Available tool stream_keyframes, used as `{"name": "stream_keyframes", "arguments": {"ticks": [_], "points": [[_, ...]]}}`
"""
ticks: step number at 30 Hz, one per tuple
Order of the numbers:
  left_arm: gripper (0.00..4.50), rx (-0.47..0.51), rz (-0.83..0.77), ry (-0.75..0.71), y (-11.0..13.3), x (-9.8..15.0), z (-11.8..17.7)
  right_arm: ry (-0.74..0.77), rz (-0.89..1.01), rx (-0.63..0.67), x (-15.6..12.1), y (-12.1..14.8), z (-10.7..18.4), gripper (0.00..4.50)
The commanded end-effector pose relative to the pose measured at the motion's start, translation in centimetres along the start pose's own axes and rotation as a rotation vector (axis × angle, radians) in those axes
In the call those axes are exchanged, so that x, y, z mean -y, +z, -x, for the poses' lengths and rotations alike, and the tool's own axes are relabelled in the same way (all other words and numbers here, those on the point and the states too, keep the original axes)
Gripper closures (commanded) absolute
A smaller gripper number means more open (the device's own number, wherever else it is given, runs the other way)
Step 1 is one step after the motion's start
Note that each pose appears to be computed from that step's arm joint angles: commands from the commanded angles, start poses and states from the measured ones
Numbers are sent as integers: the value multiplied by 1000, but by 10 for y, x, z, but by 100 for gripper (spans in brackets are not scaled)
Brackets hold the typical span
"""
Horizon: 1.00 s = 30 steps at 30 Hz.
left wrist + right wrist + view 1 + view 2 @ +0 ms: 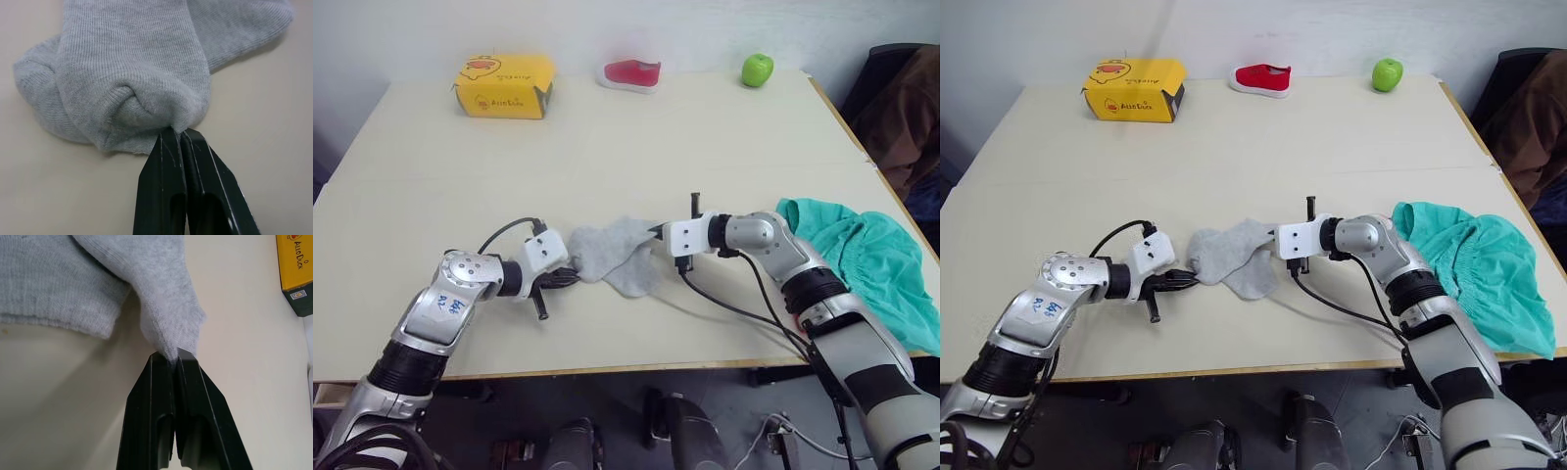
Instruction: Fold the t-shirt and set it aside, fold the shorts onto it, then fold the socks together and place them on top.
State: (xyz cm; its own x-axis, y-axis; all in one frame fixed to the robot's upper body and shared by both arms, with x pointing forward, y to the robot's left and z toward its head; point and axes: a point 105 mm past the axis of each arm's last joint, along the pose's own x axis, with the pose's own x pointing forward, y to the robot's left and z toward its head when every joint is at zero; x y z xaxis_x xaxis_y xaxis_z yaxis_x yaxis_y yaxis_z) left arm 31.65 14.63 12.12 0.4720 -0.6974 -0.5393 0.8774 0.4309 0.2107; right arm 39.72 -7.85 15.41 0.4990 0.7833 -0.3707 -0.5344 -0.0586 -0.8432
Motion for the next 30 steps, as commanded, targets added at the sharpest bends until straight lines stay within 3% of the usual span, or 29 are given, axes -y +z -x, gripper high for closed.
{"name": "stream_keyframes", "arguments": {"ticks": [1, 4, 10, 14, 21, 30], "points": [[448, 102, 30, -109, 29, 18, 17, -92, 73, 47, 28, 15, 18, 450], [448, 110, -16, -135, 39, 18, 32, -101, 91, 59, 31, 22, 30, 450], [448, 18, -168, -44, 34, -31, 43, -99, 27, 114, 11, 50, 52, 450], [448, -25, -281, -41, 32, -57, 31, -94, 2, 106, -13, 62, 53, 450], [448, -84, -399, -74, 31, -80, 0, -78, 0, 76, -53, 74, 42, 450], [448, 35, -399, -88, 77, -95, 4, -155, 31, 18, -39, 73, 53, 450]]}}
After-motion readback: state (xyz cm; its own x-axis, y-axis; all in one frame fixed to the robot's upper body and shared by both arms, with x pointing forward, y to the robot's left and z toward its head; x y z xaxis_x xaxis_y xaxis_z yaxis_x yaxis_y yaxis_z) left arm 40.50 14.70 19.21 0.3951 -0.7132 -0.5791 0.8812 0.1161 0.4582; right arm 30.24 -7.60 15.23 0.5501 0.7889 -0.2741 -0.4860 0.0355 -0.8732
